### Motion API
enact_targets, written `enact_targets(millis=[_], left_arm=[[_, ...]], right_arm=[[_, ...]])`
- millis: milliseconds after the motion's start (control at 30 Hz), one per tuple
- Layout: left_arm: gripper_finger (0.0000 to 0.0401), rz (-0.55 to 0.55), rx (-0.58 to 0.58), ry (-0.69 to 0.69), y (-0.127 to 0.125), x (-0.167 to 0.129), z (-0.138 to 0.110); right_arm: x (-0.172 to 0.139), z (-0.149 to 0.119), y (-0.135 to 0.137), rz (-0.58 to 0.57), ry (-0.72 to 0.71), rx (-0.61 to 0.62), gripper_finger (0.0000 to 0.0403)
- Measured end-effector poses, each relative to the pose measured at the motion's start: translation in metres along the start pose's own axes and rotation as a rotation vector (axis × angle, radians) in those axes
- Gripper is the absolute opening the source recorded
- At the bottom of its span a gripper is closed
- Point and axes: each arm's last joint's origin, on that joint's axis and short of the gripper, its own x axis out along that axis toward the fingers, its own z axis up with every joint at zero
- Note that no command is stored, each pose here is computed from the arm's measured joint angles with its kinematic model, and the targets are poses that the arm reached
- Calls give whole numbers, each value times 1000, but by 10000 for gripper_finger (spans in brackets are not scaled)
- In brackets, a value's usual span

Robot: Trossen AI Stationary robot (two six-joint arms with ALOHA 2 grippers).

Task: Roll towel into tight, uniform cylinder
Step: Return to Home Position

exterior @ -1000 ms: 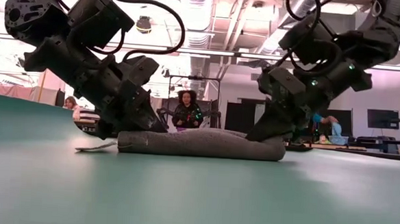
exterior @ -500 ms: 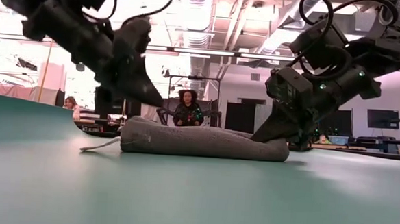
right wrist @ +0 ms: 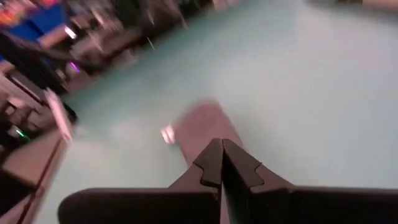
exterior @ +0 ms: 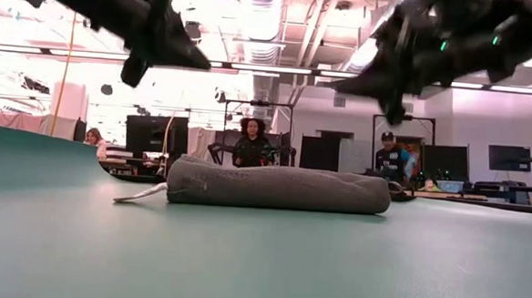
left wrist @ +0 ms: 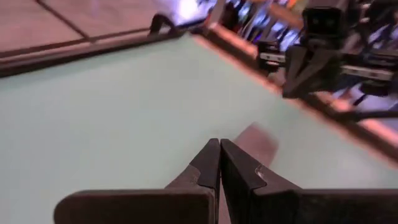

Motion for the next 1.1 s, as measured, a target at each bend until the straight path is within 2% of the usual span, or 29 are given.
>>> enact_targets(millis=[100,233,300,467,600,800,933,1100], left_arm=[[0,-64,-72,-57,0,-15,18],[0,-229,-22,-162,-1,-44,47],[0,-273,-6,-224,2,-59,60],[0,-232,23,-320,19,-89,77],[0,-199,27,-302,33,-105,78],[0,-226,115,-241,43,-107,64],[0,-295,33,-231,52,-97,33],[0,-423,-57,-257,68,-86,-11]], right_arm=[[-25,24,7,40,-121,-63,27],[-66,48,14,78,-267,-97,28],[-87,57,15,95,-334,-97,28],[-140,61,15,112,-432,-136,28],[-177,49,10,98,-435,-169,28],[-206,27,-1,64,-421,-185,28],[-193,17,-7,36,-345,-186,28],[-171,-3,-17,41,-334,-175,28]])
